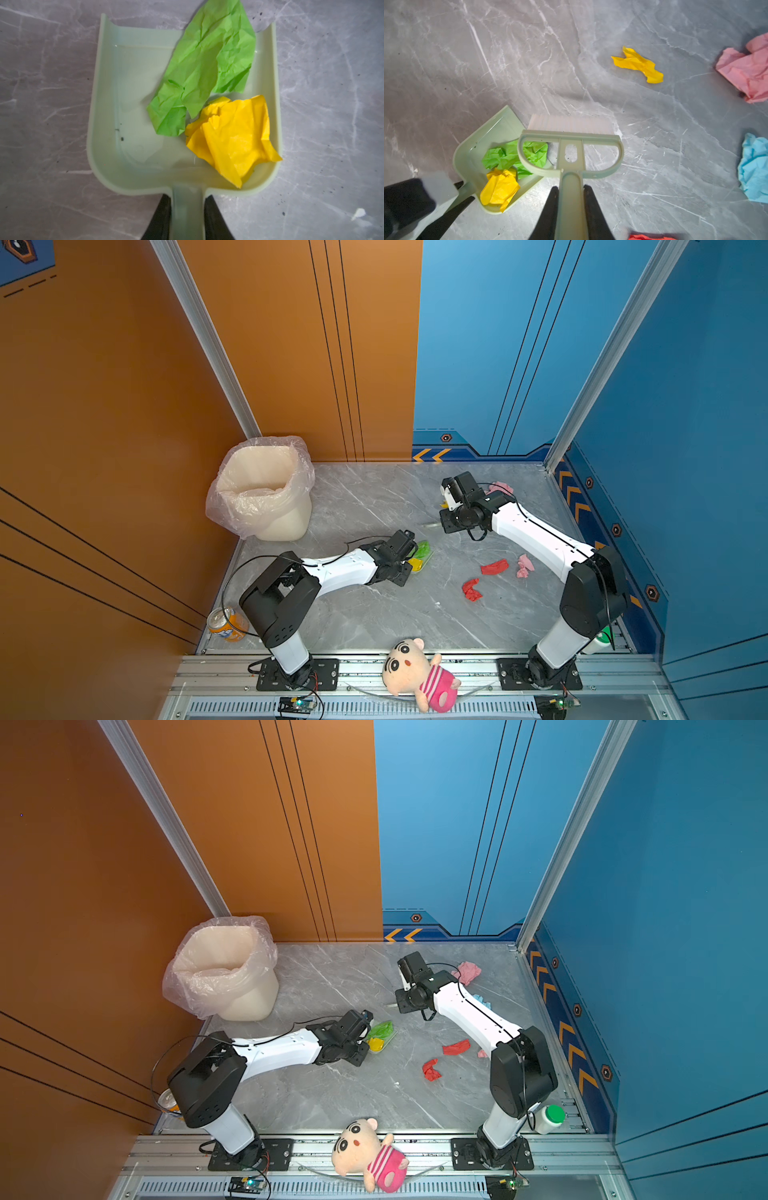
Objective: Sweep away the paper scraps from the table
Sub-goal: 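Sweep the green and yellow scraps with the right gripper's brush into the dustpan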
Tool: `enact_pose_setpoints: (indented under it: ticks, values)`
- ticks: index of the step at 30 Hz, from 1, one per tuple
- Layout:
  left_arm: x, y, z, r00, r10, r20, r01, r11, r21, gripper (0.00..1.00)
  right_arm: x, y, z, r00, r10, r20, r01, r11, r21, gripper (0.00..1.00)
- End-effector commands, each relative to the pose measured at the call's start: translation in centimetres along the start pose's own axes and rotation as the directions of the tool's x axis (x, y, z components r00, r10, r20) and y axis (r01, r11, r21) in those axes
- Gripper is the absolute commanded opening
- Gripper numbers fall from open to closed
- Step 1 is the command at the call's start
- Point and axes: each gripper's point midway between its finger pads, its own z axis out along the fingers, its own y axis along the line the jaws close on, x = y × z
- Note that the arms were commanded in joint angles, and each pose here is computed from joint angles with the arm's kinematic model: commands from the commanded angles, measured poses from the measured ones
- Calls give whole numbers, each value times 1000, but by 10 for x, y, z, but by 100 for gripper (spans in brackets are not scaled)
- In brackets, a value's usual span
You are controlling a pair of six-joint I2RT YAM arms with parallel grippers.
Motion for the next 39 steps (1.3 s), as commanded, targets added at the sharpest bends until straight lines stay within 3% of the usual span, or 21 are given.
enact_pose_setpoints:
  ticks: [1,8,18,27,31,38,39]
  values:
    - [1,5,-2,1000,-8,23,9,999,-31,15,-7,-18,-12,995,84,54,-86,996,36,0]
    - [0,4,1,1000,-11,28,12,999,-30,15,11,-26,-2,996,86,-11,-85,994,64,0]
    - [0,5,1,1000,-14,21,15,999,-33,15,37,-1,17,990,-24,-142,32,998,55,0]
    - [1,6,2,1000,-15,21,16,999,-40,14,55,38,18,970,-108,-219,86,990,-108,0]
    - [1,6,2,1000,-17,22,18,999,-41,14,55,45,11,970,-122,-210,91,984,-152,0]
    - [0,1,-1,999,8,47,-6,1000,-31,14,30,25,0,992,-72,-107,66,996,-62,0]
    - [-9,-3,-2,996,9,90,-8,1000,-19,14,24,21,-1,995,-58,-84,54,998,-45,0]
